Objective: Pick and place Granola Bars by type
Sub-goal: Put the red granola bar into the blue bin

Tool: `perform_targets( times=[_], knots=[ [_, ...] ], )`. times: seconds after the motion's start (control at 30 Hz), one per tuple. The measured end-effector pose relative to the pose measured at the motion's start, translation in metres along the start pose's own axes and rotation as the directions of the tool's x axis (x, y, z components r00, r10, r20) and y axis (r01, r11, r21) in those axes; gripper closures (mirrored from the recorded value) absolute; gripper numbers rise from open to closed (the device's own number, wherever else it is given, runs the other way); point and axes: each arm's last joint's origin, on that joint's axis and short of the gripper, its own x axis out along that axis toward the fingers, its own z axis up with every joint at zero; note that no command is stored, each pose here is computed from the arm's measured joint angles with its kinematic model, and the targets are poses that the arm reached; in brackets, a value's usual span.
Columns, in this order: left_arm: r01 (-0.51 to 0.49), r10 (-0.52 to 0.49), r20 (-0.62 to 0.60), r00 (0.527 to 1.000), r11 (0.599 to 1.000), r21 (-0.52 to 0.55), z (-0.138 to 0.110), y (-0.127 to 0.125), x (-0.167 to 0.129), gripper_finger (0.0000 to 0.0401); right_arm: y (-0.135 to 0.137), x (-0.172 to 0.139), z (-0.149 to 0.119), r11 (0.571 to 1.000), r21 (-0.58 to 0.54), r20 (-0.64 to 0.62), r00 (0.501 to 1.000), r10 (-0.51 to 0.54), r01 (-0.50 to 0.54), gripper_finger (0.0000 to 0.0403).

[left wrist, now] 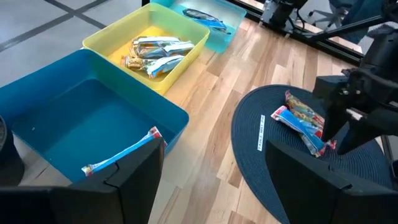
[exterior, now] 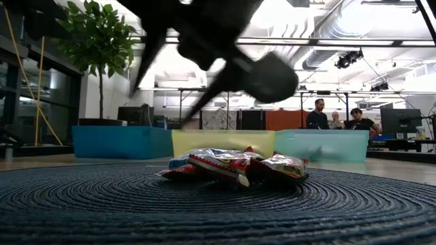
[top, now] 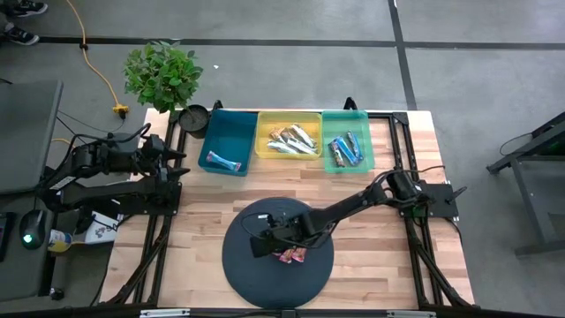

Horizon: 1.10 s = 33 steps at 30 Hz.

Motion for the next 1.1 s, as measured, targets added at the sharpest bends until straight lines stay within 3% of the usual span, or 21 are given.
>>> perform_targets(
  times=[0.2, 0.4, 0.57, 0.77, 1.1],
  knots=[
    [0.042, -0.042, 0.024, 0.999, 0.999, 0.0, 0.003, -0.002, 0.0, 0.0128, -0.011, -0.021, -0.001, 0.956, 0.017, -0.049, 0.956, -0.291, 0.292, 0.0196],
    [0.043, -0.043, 0.028, 0.999, 0.999, 0.0, 0.003, -0.002, 0.0, 0.0128, -0.011, -0.042, -0.006, 0.911, 0.072, 0.047, 0.911, -0.409, 0.405, 0.0196],
    [0.035, -0.035, 0.029, 0.999, 0.999, 0.0, 0.003, -0.002, 0.0, 0.0128, -0.026, -0.043, -0.017, 0.854, 0.136, 0.037, 0.859, -0.511, 0.502, 0.0196],
    [0.032, -0.032, 0.029, 0.999, 0.999, 0.0, 0.003, -0.002, 0.0, 0.0128, -0.033, -0.038, -0.026, 0.843, 0.171, 0.016, 0.854, -0.52, 0.51, 0.0196],
    [0.031, -0.031, 0.028, 0.999, 1.0, 0.0, 0.003, -0.002, 0.0, 0.0128, -0.045, -0.023, -0.019, 0.842, 0.195, 0.024, 0.855, -0.517, 0.504, 0.0197]
  ],
)
